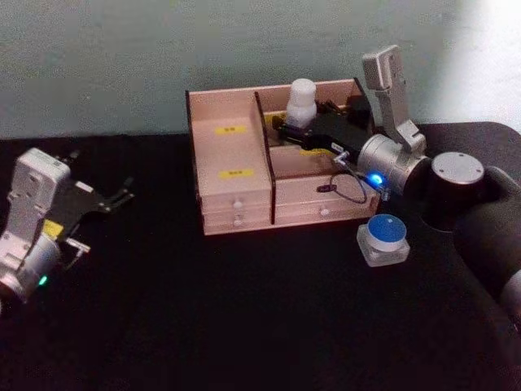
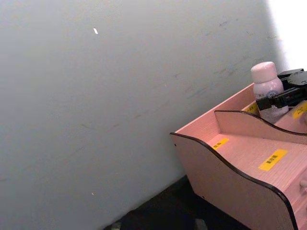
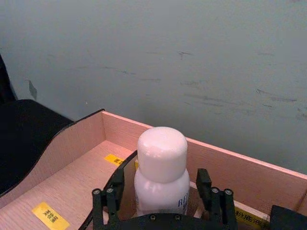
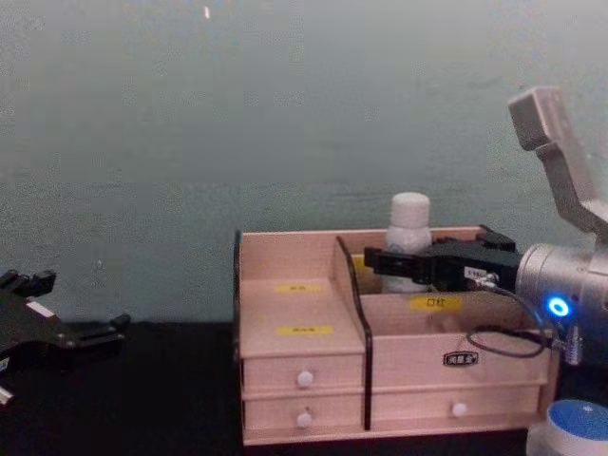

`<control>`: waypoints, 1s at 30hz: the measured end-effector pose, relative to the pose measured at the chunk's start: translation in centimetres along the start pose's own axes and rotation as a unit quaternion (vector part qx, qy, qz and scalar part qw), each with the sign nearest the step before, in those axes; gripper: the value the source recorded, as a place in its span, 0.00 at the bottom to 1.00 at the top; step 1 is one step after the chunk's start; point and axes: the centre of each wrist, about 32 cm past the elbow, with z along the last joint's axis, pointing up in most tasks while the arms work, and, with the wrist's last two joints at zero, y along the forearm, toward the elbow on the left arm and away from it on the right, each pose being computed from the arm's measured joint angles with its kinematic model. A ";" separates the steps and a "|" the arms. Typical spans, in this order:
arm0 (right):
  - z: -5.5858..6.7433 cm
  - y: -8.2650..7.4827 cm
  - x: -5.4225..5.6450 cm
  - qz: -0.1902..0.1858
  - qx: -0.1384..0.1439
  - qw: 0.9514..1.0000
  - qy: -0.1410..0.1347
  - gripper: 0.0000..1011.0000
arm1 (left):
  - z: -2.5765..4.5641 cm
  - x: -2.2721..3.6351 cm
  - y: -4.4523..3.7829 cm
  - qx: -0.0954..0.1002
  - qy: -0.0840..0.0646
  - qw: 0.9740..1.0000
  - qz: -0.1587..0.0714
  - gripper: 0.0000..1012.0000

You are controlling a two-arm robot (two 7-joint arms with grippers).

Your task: Pick up the facial cleanser and watermelon frost from the table and place them into the tiered storage box.

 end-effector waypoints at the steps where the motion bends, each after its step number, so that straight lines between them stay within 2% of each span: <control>1: 0.0 0.0 0.0 0.000 0.000 1.000 0.000 0.99 | 0.00 0.00 0.00 0.000 0.000 1.000 0.000 0.99; 12: 0.0 0.0 0.0 0.000 0.000 1.000 0.000 0.99 | 0.00 0.00 0.00 0.000 0.000 1.000 0.000 0.99; 18: 0.5 -0.7 -0.2 -0.004 0.012 1.000 -0.009 0.99 | 0.00 0.00 0.00 0.000 0.000 1.000 0.000 0.99; 30: 1.7 -3.9 -0.4 -0.003 0.041 0.999 -0.017 0.99 | 0.00 0.00 0.00 0.000 0.000 1.000 0.000 0.99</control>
